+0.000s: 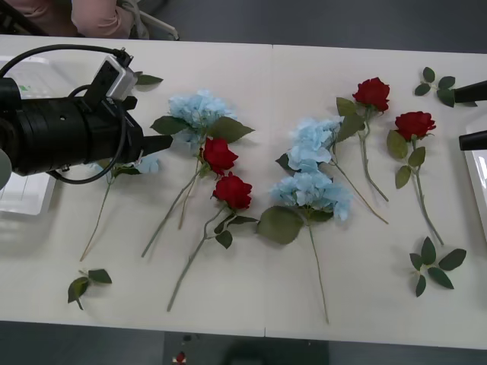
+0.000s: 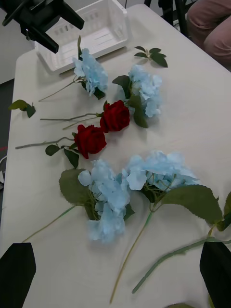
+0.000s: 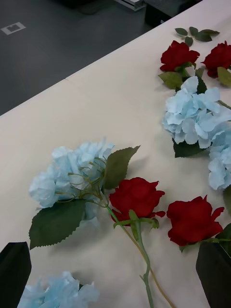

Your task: Put the red flowers into the right box and the blue flowers into the left box

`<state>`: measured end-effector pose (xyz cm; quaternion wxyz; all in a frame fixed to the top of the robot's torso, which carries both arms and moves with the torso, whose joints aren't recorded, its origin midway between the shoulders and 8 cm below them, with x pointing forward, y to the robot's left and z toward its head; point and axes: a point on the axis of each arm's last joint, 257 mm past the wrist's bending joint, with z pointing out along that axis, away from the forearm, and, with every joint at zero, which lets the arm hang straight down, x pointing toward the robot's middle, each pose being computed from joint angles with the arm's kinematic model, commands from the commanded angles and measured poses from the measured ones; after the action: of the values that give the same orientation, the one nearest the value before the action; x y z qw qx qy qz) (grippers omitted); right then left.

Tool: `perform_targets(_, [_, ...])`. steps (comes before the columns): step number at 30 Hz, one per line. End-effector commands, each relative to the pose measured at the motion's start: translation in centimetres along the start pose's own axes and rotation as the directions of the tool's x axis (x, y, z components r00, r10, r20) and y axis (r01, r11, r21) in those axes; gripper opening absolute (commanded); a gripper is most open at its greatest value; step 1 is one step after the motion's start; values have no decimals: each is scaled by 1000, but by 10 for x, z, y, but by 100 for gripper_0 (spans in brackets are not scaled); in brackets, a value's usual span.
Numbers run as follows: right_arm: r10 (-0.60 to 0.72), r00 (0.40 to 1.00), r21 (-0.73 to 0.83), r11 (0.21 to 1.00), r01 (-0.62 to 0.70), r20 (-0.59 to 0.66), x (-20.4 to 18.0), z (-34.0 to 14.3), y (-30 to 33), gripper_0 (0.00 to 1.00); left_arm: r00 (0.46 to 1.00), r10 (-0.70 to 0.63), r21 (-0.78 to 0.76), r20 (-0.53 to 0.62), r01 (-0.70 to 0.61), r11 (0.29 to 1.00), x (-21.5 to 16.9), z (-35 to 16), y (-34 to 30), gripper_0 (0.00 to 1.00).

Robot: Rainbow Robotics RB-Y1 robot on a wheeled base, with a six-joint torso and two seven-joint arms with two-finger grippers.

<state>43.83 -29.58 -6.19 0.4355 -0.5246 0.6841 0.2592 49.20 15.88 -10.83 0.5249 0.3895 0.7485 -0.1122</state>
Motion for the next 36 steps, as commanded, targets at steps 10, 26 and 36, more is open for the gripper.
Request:
perform_targets(10, [68,986,43,997,-62,-155,42,-11,-6,100,996,29,20,81,-31,999,-38,-12,-14,100])
perform_targets(26, [568,780,484,776,-403,-261,118,-42,-72,100,975,-175,-50,-133,170,984,36,-89,30,100])
perform_targets(36, [731,663,696,560,-448,-161,155,-30,-110,100,910,-312,-77,-272,303,950,109,-111,57,100])
